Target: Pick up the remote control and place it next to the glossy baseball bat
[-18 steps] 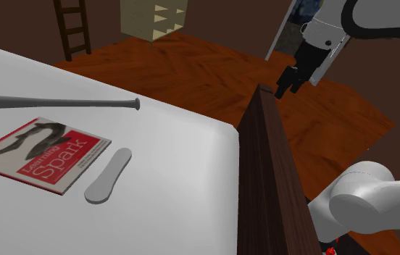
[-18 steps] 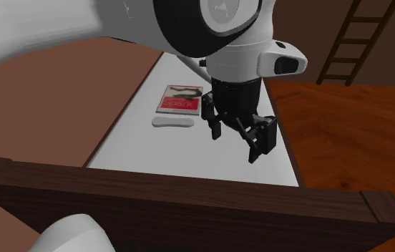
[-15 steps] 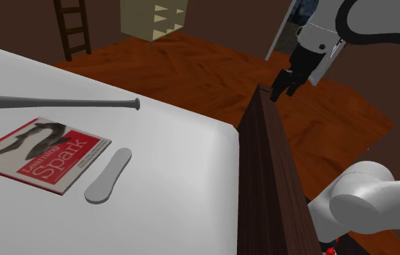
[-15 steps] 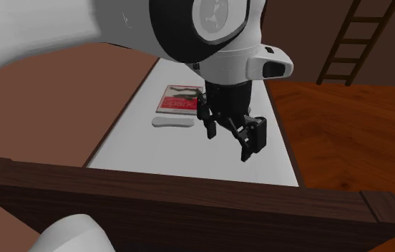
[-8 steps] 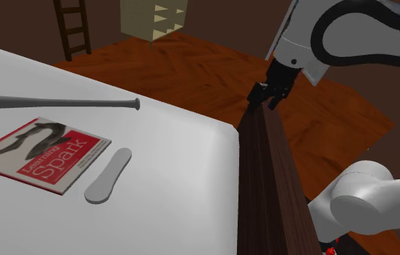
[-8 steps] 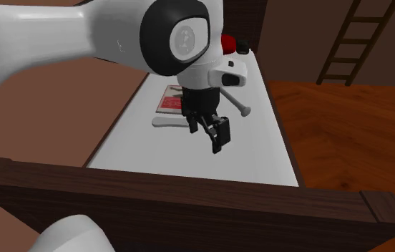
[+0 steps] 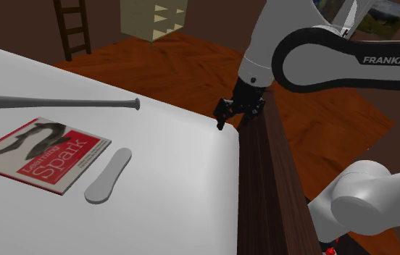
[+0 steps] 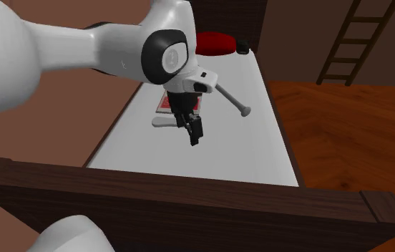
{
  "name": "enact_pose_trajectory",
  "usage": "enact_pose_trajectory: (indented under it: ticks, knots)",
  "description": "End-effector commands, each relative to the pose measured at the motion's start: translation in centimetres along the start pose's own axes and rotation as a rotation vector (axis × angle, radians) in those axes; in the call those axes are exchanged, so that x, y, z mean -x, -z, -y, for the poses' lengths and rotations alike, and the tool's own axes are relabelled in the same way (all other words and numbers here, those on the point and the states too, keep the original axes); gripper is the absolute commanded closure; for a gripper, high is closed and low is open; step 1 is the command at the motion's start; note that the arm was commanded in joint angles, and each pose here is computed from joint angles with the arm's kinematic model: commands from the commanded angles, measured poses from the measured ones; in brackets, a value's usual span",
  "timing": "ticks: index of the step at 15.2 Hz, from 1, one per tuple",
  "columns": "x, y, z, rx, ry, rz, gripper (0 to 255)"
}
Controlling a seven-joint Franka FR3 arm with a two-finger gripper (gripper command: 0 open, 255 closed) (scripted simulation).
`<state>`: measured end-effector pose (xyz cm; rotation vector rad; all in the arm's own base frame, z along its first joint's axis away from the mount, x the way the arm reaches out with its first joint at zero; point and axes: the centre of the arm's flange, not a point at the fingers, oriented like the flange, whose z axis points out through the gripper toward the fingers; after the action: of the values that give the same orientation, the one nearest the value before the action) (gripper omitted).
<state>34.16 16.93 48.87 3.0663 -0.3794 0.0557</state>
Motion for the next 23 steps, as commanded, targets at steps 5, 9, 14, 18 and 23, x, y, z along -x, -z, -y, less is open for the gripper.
enact_pose_trajectory:
  ticks: [5, 9, 14, 18, 23]
  knots:
    - [-0.3, -3.7, 6.7, -0.012, -0.095, 0.011, 0]
    - [-0.9, -6.1, 11.3, -0.019, -0.155, 0.018, 0]
    - [-2.0, -8.9, 17.0, -0.028, -0.232, 0.027, 0]
    - [-3.2, -11.2, 21.5, -0.035, -0.292, 0.035, 0]
    - [-5.0, -14.0, 27.0, -0.043, -0.368, 0.044, 0]
